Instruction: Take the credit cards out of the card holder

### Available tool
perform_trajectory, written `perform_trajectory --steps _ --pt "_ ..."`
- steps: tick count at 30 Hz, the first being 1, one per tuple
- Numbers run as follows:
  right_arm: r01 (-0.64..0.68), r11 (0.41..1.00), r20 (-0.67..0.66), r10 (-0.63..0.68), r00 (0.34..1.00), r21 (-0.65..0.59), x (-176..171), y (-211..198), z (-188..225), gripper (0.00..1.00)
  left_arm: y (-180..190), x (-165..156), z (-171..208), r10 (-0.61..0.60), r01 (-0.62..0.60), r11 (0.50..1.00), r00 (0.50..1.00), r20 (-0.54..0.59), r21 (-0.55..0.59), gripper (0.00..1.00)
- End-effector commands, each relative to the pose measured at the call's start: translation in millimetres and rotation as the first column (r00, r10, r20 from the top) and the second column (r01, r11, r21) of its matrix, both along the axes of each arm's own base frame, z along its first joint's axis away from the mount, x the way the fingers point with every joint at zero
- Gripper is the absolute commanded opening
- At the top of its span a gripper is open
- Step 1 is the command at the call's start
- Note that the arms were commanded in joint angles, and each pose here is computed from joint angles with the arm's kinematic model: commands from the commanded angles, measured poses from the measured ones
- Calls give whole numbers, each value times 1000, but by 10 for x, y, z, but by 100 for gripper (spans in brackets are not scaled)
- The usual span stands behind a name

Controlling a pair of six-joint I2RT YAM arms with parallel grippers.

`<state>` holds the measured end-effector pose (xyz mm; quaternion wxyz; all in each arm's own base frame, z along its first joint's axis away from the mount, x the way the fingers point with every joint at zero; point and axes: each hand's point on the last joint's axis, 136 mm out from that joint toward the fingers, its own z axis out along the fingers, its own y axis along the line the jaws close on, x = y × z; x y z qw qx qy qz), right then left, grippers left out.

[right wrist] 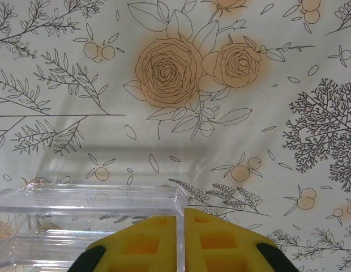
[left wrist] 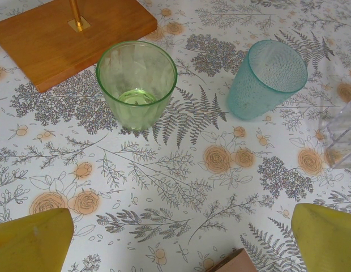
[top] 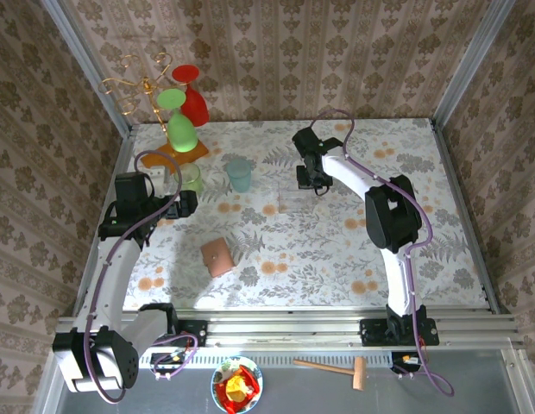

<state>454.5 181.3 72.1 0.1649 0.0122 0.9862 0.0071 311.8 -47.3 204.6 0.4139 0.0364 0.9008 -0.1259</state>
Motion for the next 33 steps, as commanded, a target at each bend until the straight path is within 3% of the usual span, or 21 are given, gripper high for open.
perform_trajectory --steps 1,17,23,29,33 --pt "19 1000 -20 -18 1000 5 -88 -37 64 14 30 -8 -48 8 -8 1000 1000 -12 3 100" --pt "-5 1000 46 3 999 29 -293 17 626 21 -104 -102 0 1 0 999 1000 -25 48 100" --pt "-55 988 26 52 998 146 -565 231 725 27 -334 -383 -120 23 -28 999 989 -147 -32 100" --pt "-56 976 28 51 998 209 -811 264 730 29 -387 -729 -691 130 -141 990 917 -378 -2 95" --pt "-58 974 25 54 998 217 -935 223 684 30 -461 -826 -1033 157 -186 982 885 -439 -23 96"
